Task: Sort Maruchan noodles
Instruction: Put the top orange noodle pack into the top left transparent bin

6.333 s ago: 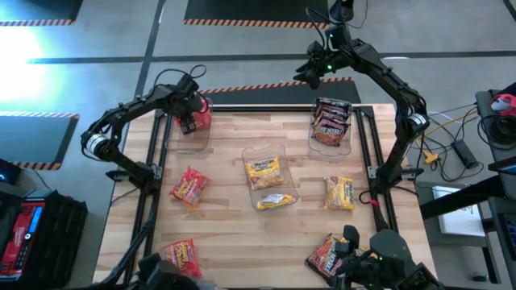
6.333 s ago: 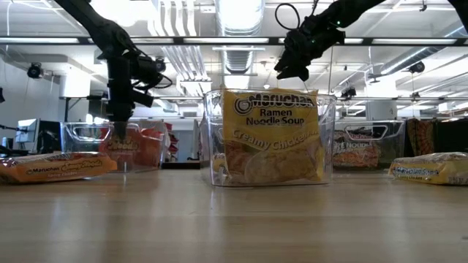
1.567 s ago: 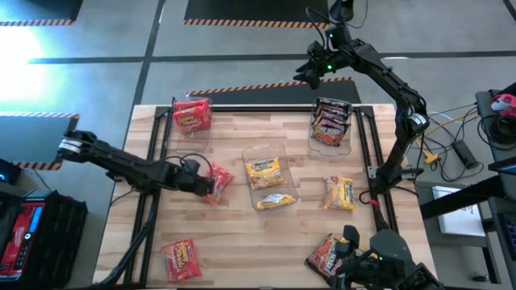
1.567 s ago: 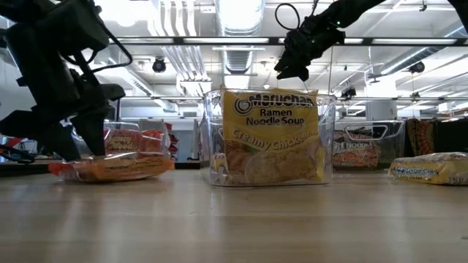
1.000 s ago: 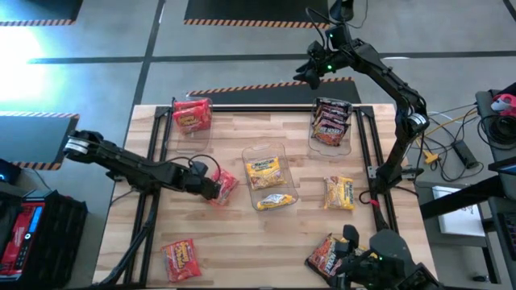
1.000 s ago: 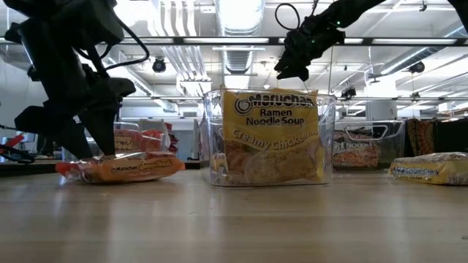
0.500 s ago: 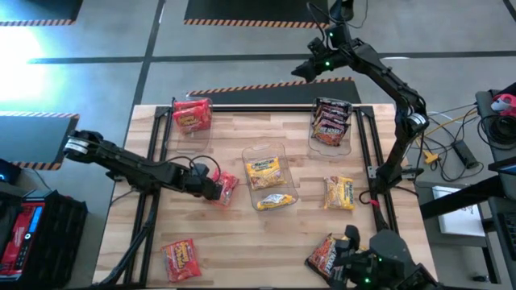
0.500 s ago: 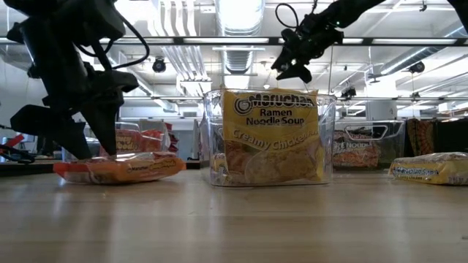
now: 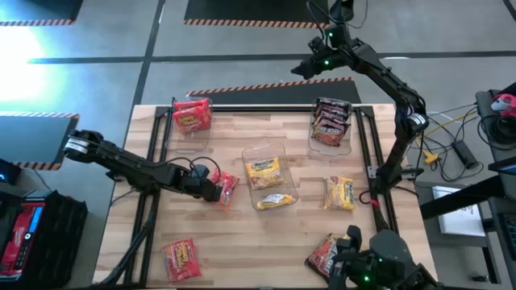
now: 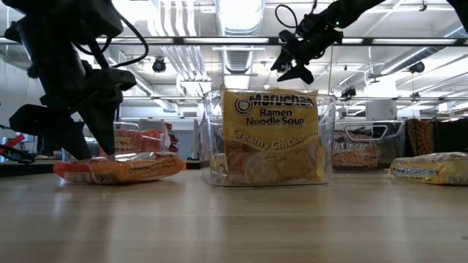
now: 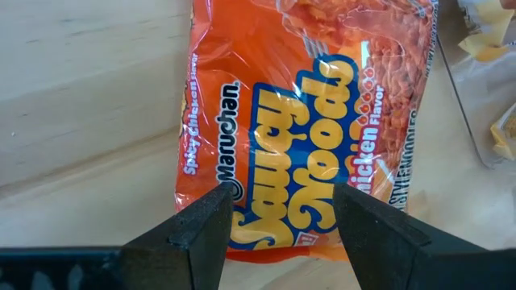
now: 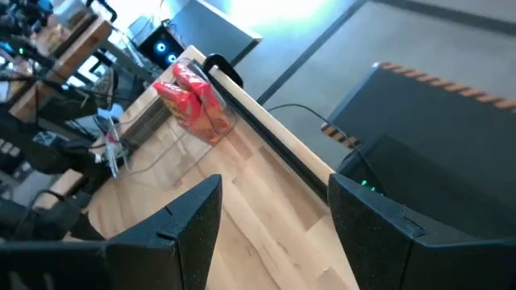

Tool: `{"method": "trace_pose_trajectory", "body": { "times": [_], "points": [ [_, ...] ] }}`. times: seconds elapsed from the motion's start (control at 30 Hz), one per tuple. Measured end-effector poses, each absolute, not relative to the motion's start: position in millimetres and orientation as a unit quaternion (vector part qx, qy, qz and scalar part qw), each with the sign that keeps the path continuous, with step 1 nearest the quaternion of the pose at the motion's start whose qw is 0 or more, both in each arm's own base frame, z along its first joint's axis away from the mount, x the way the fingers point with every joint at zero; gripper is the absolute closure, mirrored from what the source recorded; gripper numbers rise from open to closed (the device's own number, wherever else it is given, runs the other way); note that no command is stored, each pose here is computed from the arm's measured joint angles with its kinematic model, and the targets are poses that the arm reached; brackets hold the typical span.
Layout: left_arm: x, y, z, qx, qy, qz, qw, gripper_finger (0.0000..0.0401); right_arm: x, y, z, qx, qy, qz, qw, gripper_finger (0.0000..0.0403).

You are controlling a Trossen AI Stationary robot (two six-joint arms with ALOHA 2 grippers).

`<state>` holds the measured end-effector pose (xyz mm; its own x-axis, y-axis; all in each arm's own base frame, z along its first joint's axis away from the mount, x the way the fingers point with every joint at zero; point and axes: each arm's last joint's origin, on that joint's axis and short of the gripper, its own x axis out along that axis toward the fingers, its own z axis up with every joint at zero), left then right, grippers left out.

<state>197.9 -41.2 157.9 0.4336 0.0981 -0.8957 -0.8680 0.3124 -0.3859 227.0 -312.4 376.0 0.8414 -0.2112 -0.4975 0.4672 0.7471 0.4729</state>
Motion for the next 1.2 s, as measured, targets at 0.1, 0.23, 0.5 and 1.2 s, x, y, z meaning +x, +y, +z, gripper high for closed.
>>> {"method": "trace_pose_trajectory", "body": {
  "times": [0.1,0.23,0.5,1.2],
  "points": [
    [197.8,-41.5,157.9,-0.474,0.406,0.344,0.702,0.0204,227.3,-313.1,376.7,0.266,0.215,-0.183,0.922,0.0188],
    [197.8,-41.4,157.9,-0.473,0.406,0.344,0.702,0.0204,227.0,-312.8,375.9,0.279,0.217,-0.189,0.916,0.0188],
    [198.0,-40.8,158.1,-0.471,0.399,0.349,0.705,0.0204,227.7,-312.1,376.1,0.345,0.202,-0.198,0.895,0.0188],
    [201.2,-40.5,159.9,-0.432,0.395,0.327,0.742,0.0204,313.0,-122.1,429.7,0.256,0.23,-0.076,0.936,0.0188]
  ]
}}
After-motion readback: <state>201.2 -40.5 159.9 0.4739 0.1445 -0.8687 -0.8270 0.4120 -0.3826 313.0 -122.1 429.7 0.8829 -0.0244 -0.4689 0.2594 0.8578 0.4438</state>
